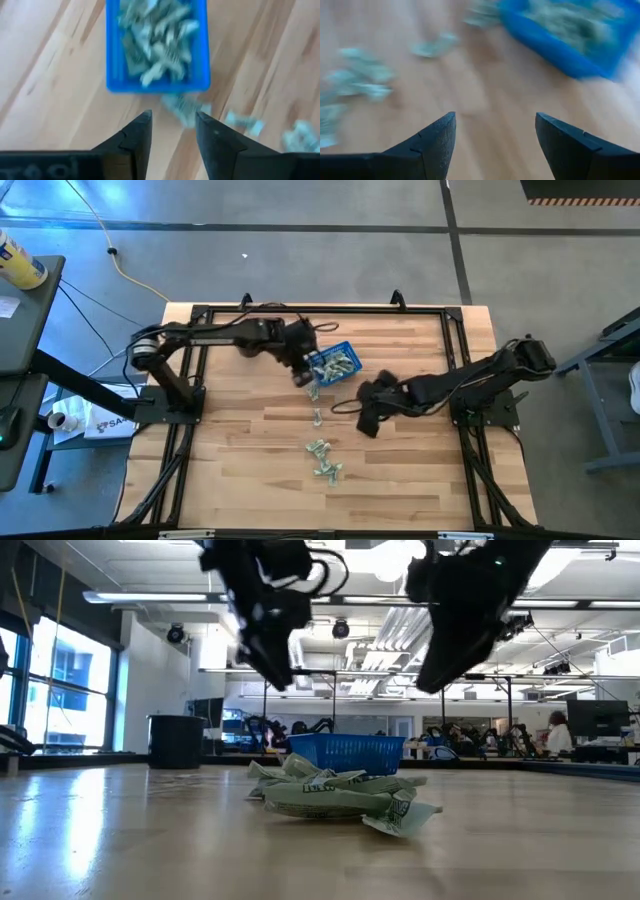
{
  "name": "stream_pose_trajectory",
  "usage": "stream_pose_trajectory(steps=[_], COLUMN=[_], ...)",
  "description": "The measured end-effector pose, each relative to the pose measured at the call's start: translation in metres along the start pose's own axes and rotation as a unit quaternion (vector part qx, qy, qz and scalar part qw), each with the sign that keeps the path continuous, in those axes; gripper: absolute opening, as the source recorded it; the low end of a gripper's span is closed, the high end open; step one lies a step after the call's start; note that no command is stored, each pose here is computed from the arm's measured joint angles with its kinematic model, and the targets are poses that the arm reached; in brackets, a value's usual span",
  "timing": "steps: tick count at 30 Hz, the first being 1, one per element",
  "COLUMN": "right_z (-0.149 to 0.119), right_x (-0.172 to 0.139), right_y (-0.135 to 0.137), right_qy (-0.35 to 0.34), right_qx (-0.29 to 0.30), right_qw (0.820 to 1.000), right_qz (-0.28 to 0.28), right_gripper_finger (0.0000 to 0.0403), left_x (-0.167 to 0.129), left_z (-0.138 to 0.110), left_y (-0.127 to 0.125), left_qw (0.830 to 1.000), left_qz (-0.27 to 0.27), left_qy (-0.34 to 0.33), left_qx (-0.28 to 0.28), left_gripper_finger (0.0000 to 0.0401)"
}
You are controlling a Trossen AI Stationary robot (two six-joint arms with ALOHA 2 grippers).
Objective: Pick and place Stevia / Truvia into bins
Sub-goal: Put the green stevia packet into the blue bin
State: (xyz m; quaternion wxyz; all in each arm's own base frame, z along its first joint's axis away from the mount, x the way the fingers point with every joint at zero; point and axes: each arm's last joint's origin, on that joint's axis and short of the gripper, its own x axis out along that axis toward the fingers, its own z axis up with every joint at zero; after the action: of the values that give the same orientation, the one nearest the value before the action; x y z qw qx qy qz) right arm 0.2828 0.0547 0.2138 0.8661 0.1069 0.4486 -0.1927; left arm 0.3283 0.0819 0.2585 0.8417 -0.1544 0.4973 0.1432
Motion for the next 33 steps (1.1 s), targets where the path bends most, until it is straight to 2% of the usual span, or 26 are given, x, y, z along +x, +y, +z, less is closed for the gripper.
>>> stream_pose_trajectory(steps=[3, 5, 9, 13, 16, 21, 25, 33], right_z=[0.003, -0.002, -0.02, -0.032, -0.039, -0.029, -0.022, -0.014], right_x=[0.017, 0.028, 0.035, 0.035, 0.043, 0.062, 0.062, 0.055], right_y=[0.016, 0.03, 0.066, 0.108, 0.131, 0.154, 0.158, 0.162], right_qy=[0.004, 0.024, 0.064, 0.059, 0.07, 0.09, 0.118, 0.087], right_qx=[-0.04, -0.053, -0.09, -0.167, -0.182, -0.117, -0.096, -0.093], right_qw=[0.995, 0.989, 0.979, 0.965, 0.96, 0.971, 0.977, 0.985], right_qz=[0.086, 0.136, 0.169, 0.195, 0.202, 0.187, 0.152, 0.116], right_gripper_finger=[0.0261, 0.0261, 0.0261, 0.0261, 0.0261, 0.0261, 0.0261, 0.0261], left_x=[-0.013, -0.016, -0.013, -0.008, -0.006, -0.006, -0.007, -0.008], left_z=[-0.02, -0.035, -0.069, -0.096, -0.106, -0.112, -0.115, -0.117], left_y=[-0.01, -0.015, -0.025, -0.035, -0.041, -0.051, -0.056, -0.06], left_qw=[0.999, 0.999, 0.999, 1.0, 1.0, 1.0, 1.0, 0.999], left_qz=[0.029, 0.037, 0.038, 0.022, 0.018, 0.009, 0.007, 0.004], left_qy=[0.01, 0.012, 0.02, 0.017, 0.01, 0.009, 0.013, 0.013], left_qx=[0.023, 0.019, -0.001, -0.009, -0.009, 0.005, 0.017, 0.035], left_gripper_finger=[0.0186, 0.0182, 0.0172, 0.0168, 0.0168, 0.0166, 0.0166, 0.0166])
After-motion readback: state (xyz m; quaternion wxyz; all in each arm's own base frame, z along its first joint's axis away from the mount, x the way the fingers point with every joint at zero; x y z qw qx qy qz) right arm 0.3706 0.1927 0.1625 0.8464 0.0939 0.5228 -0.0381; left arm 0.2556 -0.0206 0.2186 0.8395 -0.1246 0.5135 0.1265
